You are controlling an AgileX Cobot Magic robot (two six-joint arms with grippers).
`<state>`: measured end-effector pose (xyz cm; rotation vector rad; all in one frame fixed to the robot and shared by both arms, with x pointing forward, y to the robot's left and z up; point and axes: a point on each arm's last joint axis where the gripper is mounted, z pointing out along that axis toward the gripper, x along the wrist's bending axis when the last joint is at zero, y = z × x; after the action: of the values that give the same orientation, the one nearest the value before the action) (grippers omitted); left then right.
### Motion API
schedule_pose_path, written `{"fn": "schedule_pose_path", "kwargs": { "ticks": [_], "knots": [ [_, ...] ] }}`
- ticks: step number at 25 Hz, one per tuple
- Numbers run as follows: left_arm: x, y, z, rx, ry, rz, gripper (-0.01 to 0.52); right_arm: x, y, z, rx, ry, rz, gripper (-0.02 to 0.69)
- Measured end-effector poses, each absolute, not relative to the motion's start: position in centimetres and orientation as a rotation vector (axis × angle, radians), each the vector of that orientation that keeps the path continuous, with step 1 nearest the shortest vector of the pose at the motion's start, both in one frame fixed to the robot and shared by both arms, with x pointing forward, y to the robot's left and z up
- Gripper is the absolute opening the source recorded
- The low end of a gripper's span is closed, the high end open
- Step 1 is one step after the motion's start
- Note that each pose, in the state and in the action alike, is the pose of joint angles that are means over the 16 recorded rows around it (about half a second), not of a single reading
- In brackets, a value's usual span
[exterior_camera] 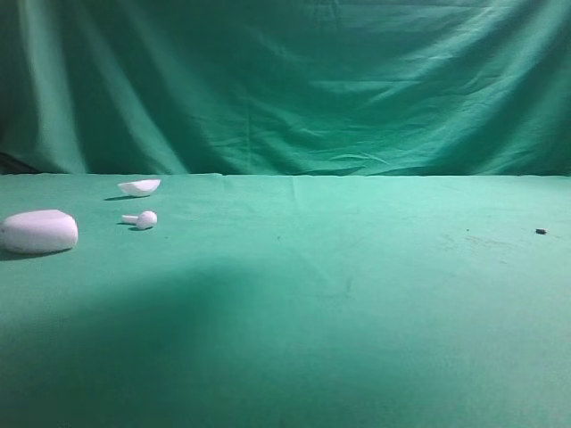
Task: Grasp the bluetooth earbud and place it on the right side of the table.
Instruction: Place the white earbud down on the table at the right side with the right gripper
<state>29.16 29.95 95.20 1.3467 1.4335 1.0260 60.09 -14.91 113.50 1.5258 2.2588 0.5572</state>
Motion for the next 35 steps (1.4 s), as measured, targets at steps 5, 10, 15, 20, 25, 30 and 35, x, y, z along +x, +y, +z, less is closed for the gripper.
{"fn": "schedule_pose_path", "kwargs": {
  "ticks": [5,10,15,20,25,30,35],
  "knots": [
    [29.2,29.9,95.2,1.347,1.434,1.026,0.0,58.1,-19.6,109.7,1.658,2.195,0.487,0.078],
    [29.2,29.9,95.2,1.347,1.434,1.026,0.0,56.1,-22.6,103.5,1.756,2.175,0.416,0.078],
    [29.2,29.9,95.2,1.347,1.434,1.026,0.0,54.6,-23.9,98.1,1.811,2.187,0.363,0.078],
    [29.2,29.9,95.2,1.347,1.434,1.026,0.0,54.1,-24.0,94.8,1.822,2.209,0.341,0.078],
    [29.2,29.9,95.2,1.347,1.434,1.026,0.0,54.4,-24.0,93.3,1.82,2.222,0.332,0.09],
    [29.2,29.9,95.2,1.347,1.434,1.026,0.0,54.7,-23.9,92.7,1.814,2.226,0.332,0.178],
    [29.2,29.9,95.2,1.347,1.434,1.026,0.0,54.8,-23.9,92.7,1.814,2.229,0.324,0.291]
  ]
}}
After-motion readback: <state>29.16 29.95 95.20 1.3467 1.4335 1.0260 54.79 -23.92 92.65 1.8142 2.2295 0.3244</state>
